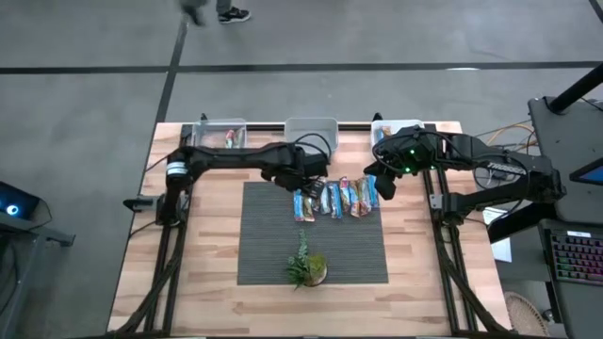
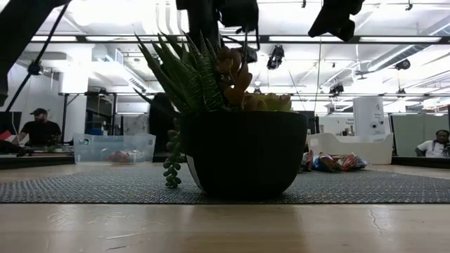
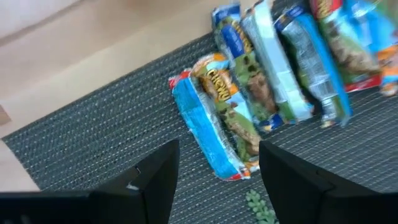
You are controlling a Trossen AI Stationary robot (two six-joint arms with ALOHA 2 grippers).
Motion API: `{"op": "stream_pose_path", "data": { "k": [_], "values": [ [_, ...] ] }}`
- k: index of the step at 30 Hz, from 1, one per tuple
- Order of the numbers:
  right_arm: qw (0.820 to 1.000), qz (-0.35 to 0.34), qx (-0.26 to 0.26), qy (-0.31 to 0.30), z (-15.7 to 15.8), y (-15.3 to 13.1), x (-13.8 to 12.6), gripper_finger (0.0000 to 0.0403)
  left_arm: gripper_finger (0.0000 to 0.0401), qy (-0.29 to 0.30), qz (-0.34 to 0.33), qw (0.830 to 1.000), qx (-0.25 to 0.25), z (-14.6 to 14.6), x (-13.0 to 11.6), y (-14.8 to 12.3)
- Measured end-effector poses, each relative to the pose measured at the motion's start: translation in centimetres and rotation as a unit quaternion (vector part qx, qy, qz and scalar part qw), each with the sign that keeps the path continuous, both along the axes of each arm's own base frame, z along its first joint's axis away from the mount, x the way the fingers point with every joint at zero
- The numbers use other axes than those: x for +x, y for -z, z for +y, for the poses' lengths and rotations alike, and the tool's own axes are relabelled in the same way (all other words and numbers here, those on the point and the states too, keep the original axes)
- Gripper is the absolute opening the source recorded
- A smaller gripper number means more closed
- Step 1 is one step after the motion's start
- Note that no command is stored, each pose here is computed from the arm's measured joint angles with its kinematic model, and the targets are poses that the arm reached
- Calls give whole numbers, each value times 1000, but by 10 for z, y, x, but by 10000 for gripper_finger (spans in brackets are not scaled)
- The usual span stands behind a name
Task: Pick and place Granola Bars by type
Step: Put the red granola bar into the transparent bin
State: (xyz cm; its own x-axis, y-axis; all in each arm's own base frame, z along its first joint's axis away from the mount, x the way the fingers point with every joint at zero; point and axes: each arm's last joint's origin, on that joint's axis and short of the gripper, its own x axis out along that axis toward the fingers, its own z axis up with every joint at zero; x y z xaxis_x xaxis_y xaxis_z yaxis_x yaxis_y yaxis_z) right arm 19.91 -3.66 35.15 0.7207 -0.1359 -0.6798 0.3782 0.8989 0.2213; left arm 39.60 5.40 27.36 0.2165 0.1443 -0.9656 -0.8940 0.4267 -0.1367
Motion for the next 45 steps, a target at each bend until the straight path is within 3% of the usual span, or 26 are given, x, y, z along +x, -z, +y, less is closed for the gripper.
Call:
{"op": "stream_pose_path", "data": {
  "k": [13,26,45],
  "values": [
    [1000,1,0,0,0,0,0,9,202,-18,15,1000,-21,-2,7,22],
    [1000,1,1,1,0,0,0,9,202,-24,23,997,-68,-8,3,65],
    [1000,0,2,1,0,0,0,9,202,-49,4,998,-45,-6,5,71]
  ]
}}
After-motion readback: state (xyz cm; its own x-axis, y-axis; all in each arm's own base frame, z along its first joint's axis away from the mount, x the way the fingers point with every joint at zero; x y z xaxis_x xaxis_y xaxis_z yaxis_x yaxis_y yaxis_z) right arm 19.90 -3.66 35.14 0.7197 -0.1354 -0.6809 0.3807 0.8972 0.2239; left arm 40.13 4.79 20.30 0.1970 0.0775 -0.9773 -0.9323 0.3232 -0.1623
